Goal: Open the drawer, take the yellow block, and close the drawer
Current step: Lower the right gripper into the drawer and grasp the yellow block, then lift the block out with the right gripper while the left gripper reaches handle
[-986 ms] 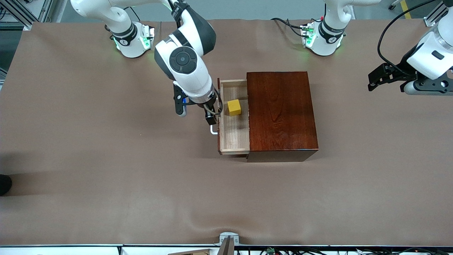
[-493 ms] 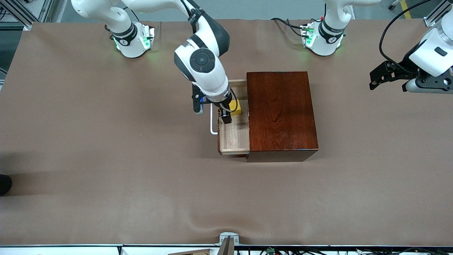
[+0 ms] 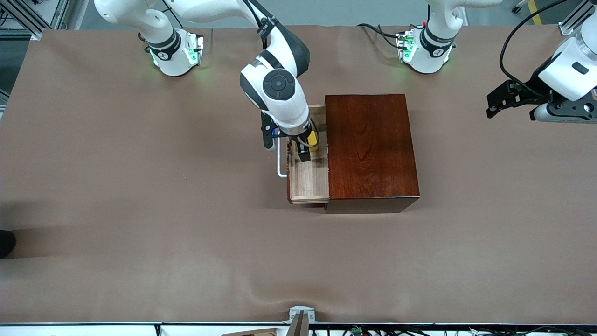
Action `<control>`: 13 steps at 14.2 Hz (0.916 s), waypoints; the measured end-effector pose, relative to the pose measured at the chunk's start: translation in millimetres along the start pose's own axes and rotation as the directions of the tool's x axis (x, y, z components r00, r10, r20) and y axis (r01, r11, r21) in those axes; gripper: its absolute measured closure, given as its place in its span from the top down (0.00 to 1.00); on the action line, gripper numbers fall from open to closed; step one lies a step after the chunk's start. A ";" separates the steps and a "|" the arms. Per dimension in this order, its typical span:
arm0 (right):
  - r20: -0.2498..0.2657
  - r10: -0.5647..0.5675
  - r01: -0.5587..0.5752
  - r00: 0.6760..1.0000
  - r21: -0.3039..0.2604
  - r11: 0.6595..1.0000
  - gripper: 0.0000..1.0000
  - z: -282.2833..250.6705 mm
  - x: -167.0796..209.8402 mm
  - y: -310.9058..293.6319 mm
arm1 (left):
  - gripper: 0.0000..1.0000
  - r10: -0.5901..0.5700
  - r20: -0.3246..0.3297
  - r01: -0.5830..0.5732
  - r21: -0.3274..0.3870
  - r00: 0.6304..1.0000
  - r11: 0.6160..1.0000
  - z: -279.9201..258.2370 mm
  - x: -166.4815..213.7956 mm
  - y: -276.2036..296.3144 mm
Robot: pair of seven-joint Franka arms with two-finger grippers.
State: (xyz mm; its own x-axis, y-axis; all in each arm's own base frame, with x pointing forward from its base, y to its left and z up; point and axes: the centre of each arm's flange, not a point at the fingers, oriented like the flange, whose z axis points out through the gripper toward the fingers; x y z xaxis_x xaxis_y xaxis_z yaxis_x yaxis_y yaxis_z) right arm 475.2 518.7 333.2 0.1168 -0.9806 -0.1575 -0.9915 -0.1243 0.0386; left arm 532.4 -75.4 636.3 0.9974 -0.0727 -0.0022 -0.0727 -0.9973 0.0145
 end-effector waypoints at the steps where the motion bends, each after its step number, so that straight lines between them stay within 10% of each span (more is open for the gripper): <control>1: -0.005 -0.004 0.004 1.000 -0.006 1.000 1.00 5.7 -1.8 2.1 | 1.00 0.000 0.002 0.000 0.000 1.000 1.000 0.2 -0.2 0.2; 3: -0.013 -0.016 0.016 1.000 -0.016 1.000 1.00 14.7 -7.6 8.2 | 1.00 0.001 0.003 -0.001 0.000 1.000 1.000 0.3 -0.3 0.6; 7: -0.015 -0.028 0.028 0.999 -0.015 0.999 0.59 15.9 -12.5 11.4 | 1.00 0.001 0.007 -0.001 0.000 1.000 1.000 0.7 -0.8 0.5; 13: 0.010 -0.032 0.032 0.999 0.038 0.999 0.56 -11.3 -18.1 -3.3 | 1.00 0.001 0.008 -0.001 0.001 1.000 1.000 0.9 -0.9 0.2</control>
State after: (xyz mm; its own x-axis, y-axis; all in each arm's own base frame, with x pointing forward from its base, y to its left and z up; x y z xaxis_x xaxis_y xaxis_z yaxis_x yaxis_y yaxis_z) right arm 476.9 535.2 347.1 0.1479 -0.9745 -0.1685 -0.9888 -0.1493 -0.0042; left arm 531.5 -75.6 635.4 0.9972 -0.0734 -0.0107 -0.0732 -0.9972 0.0139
